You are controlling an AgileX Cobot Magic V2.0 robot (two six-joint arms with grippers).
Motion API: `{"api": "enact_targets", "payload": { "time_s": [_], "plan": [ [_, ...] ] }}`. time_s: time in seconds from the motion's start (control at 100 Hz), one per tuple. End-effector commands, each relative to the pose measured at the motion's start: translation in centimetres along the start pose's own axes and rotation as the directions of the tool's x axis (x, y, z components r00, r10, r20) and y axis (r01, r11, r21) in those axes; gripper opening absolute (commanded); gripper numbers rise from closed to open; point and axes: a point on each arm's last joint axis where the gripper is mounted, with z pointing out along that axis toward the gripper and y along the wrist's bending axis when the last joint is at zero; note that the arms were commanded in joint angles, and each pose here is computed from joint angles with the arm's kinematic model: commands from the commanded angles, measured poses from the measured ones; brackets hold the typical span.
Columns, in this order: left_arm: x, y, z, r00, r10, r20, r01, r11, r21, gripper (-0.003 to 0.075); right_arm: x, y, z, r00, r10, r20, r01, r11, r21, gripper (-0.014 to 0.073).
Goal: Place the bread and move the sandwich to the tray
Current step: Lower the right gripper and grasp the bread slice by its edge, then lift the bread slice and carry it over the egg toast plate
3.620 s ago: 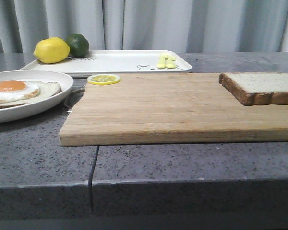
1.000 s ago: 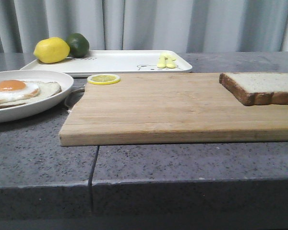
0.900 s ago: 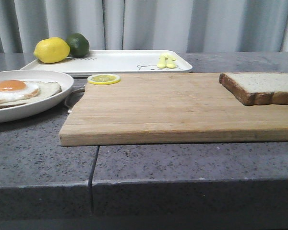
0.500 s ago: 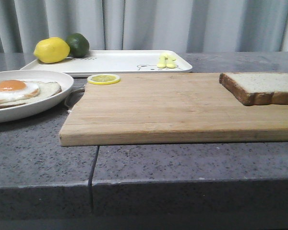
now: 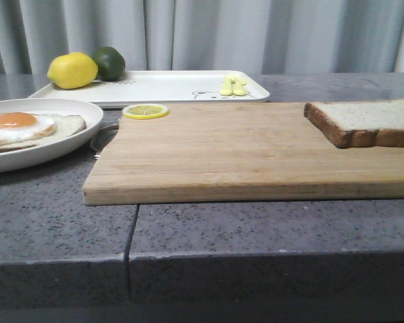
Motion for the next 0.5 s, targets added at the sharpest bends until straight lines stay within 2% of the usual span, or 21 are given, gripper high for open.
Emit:
{"api": "enact_targets", "payload": {
  "time_s": [0.0, 0.06, 0.29, 0.49],
  "plan": [
    [-1.5, -0.3, -0.5, 0.995, -0.009, 0.099, 0.008, 1.000, 0.015, 0.0385, -0.6, 0.6, -0.6, 0.998, -0.059, 0.026, 0.059, 0.998, -0.005, -0.0014],
    [-1.5, -0.3, -0.5, 0.995, -0.009, 0.099, 0.008, 1.000, 0.015, 0.0385, -0.6, 0.8, -0.8, 0.997, -0.073, 0.033, 0.074, 0.997, -0.006, -0.0066],
    [-1.5, -0.3, -0.5, 0.995, -0.009, 0.099, 0.008, 1.000, 0.015, 0.0385, -1.5, 4.0, -3.5, 0.981, -0.142, 0.132, 0.151, 0.986, -0.065, -0.0057],
    [-1.5, -0.3, -0.5, 0.995, -0.009, 0.099, 0.008, 1.000, 0.015, 0.0385, -1.7, 8.4, -6.8, 0.969, -0.147, 0.199, 0.188, 0.961, -0.204, -0.0057]
  ]
}}
